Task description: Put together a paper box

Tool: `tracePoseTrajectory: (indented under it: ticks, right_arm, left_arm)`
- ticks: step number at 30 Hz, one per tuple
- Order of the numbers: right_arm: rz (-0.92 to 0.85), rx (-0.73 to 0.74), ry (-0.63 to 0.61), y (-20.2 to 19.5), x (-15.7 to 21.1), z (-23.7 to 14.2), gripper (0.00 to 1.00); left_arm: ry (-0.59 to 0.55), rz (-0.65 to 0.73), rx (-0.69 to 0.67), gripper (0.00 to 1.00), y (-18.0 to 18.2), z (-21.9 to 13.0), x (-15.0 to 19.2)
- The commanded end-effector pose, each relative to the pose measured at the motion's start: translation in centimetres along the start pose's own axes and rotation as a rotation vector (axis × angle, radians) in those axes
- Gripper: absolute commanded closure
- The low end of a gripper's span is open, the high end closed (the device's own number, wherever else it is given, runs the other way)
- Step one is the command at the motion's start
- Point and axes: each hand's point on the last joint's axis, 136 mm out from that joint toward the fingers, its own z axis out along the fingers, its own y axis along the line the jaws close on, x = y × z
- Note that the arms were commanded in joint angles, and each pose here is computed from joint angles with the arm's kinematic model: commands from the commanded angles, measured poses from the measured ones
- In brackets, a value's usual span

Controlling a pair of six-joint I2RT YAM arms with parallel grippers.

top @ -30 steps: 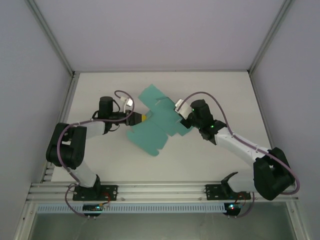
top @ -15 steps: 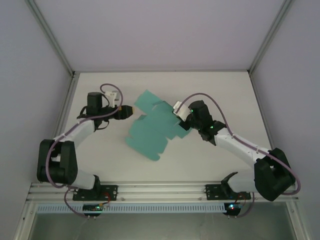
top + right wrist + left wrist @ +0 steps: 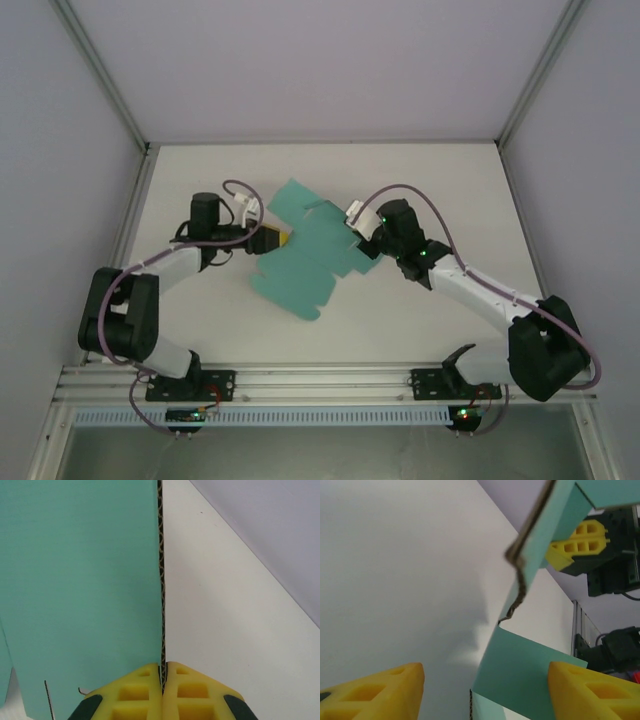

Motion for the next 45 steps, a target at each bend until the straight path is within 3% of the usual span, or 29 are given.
tracePoseTrajectory:
  ticks: [1, 9, 15, 19, 23, 31, 39, 42, 45]
  right_arm:
    - [-0.008, 0.019, -0.058, -0.7, -2.1, -0.2, 1.00]
    - [0.010, -0.019, -0.099, 0.4, -2.9, 0.2, 1.00]
    - [0.011, -0.053, -0.109, 1.2, -3.1, 0.7, 1.00]
    - [0.015, -0.066, -0.117, 1.7, -3.1, 0.8, 1.00]
    - [0.012, -0.046, -0.104, 1.5, -3.0, 0.7, 1.00]
    - [-0.229, -0.011, -0.048, 4.9, -4.1, -0.6, 1.00]
    - [-0.542, 0.108, 0.139, 9.7, -3.3, 1.5, 1.00]
    - [-0.605, 0.149, 0.214, 10.6, -2.7, 2.8, 1.00]
    - [-0.608, 0.120, 0.210, 11.3, -2.3, 3.6, 1.00]
  left_arm:
    - [-0.015, 0.038, 0.071, 0.35, -0.7, 0.4, 0.0]
    - [0.010, 0.036, 0.189, 0.47, -1.4, 2.7, 0.0]
    - [-0.002, 0.035, 0.219, 0.69, -1.5, 3.4, -0.2]
    - [-0.019, 0.020, 0.215, 0.90, -1.1, 3.8, -0.3]
    - [-0.021, -0.075, 0.120, 1.00, 0.9, 4.3, -0.4]
    - [-0.023, -0.441, -0.249, 1.00, 7.4, 4.8, 0.7]
    - [-0.044, -0.720, -0.236, 1.00, 8.6, 6.2, 2.3]
    - [-0.026, -0.789, -0.238, 1.00, 9.1, 6.6, 3.1]
    - [-0.024, -0.804, -0.249, 0.98, 9.4, 6.6, 3.6]
